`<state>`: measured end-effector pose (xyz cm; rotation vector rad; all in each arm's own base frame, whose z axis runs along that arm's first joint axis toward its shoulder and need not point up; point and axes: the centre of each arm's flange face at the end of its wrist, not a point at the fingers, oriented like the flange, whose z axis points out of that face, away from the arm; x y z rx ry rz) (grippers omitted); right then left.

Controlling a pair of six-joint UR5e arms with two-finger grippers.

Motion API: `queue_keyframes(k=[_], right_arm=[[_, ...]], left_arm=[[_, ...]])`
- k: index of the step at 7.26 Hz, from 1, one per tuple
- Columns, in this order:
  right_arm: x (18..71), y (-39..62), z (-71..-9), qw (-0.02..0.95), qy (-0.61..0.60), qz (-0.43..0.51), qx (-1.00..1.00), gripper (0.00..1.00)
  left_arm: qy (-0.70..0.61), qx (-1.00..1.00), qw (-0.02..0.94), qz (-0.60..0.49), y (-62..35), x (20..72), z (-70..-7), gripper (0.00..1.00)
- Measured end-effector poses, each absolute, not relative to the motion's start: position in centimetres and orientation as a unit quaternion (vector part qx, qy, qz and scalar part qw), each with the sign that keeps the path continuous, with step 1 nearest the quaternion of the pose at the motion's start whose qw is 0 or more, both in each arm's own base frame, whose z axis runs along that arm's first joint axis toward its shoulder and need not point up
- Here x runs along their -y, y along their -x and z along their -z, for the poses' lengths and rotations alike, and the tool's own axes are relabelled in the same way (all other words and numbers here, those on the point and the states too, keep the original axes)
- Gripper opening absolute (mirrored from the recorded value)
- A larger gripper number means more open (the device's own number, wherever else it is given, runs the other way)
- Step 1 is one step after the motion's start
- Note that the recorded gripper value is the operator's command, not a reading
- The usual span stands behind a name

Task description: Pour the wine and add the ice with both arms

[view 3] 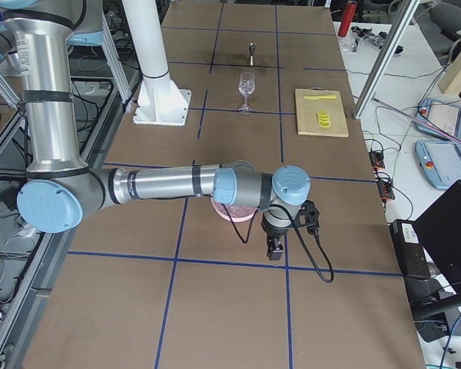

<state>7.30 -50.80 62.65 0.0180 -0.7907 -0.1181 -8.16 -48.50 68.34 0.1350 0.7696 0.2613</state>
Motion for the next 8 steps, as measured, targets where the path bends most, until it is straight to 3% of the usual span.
queue_keyframes(k=[3,8], right_arm=[[50.4,-7.4,-66.0,0.921,-0.003,0.044,0.387,1.0],[50.2,-7.4,-66.6,0.921,0.001,0.04,0.388,1.0]], left_arm=[[-0.058,-0.376,0.917,-0.123,8.1,48.2,-69.9,1.0],[-0.063,-0.374,0.917,-0.125,8.1,48.3,-69.3,1.0]])
